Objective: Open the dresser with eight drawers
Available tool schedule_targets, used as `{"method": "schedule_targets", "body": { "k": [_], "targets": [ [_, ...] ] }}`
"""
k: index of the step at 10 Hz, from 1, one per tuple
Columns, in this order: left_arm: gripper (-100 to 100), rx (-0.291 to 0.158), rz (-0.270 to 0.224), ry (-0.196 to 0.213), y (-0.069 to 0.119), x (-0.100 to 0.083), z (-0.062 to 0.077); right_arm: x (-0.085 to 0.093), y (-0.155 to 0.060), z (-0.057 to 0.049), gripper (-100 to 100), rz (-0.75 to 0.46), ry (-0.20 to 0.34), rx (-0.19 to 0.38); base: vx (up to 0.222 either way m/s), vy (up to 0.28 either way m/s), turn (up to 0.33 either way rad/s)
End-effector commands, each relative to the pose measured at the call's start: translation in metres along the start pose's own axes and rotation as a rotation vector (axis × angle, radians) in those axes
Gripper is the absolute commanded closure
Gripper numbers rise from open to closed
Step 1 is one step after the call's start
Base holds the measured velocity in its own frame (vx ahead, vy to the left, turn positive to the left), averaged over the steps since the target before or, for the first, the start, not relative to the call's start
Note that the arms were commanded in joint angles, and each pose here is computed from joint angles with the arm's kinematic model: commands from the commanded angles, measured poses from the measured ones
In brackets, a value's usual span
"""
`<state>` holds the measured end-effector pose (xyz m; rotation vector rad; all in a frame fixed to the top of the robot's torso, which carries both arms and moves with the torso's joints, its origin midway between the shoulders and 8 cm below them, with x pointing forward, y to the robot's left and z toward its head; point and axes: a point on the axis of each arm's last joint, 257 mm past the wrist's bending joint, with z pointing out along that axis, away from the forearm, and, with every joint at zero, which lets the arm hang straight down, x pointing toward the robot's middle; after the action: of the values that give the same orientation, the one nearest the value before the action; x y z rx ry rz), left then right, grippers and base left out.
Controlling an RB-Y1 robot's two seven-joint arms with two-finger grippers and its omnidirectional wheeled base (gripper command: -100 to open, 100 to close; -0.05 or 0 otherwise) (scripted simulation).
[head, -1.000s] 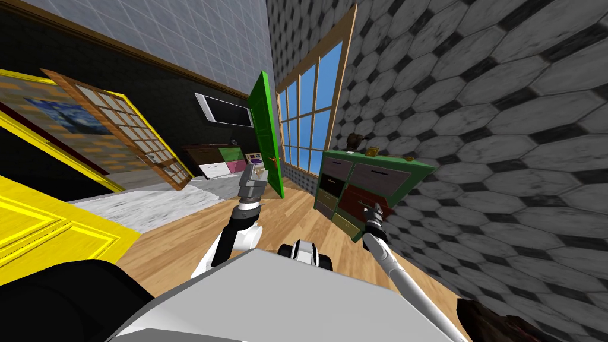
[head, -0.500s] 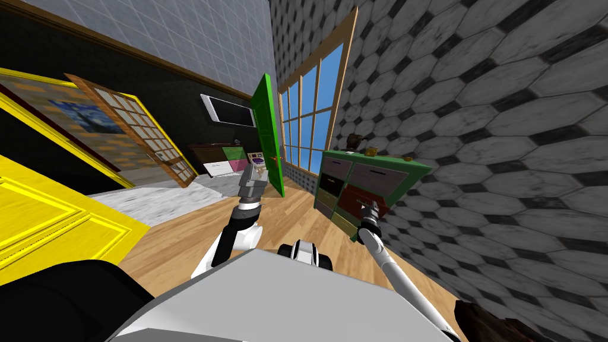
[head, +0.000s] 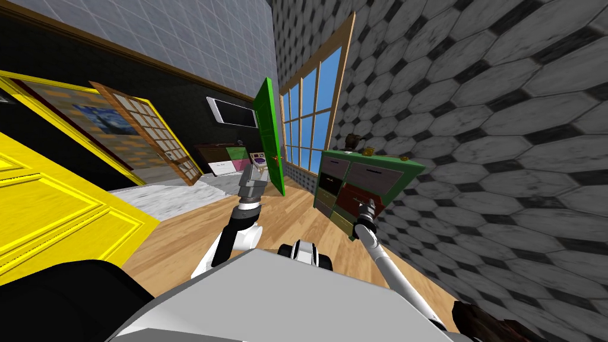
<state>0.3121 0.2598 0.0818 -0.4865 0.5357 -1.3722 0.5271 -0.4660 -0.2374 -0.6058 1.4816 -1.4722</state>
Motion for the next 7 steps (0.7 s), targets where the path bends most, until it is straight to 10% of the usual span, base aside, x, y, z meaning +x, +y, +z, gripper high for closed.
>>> {"method": "schedule_targets", "body": {
  "k": [1,7],
  "targets": [
    [0,0.0,0.0,0.0,0.0,0.0,0.0,-0.014,-0.002,0.002,-100,0.004,0.015,0.003,-0.064,-0.088,0.066],
    [0,0.0,0.0,0.0,0.0,0.0,0.0,-0.042,-0.005,0.004,-100,-0.002,0.043,0.0,-0.044,-0.055,0.049]
  ]
}}
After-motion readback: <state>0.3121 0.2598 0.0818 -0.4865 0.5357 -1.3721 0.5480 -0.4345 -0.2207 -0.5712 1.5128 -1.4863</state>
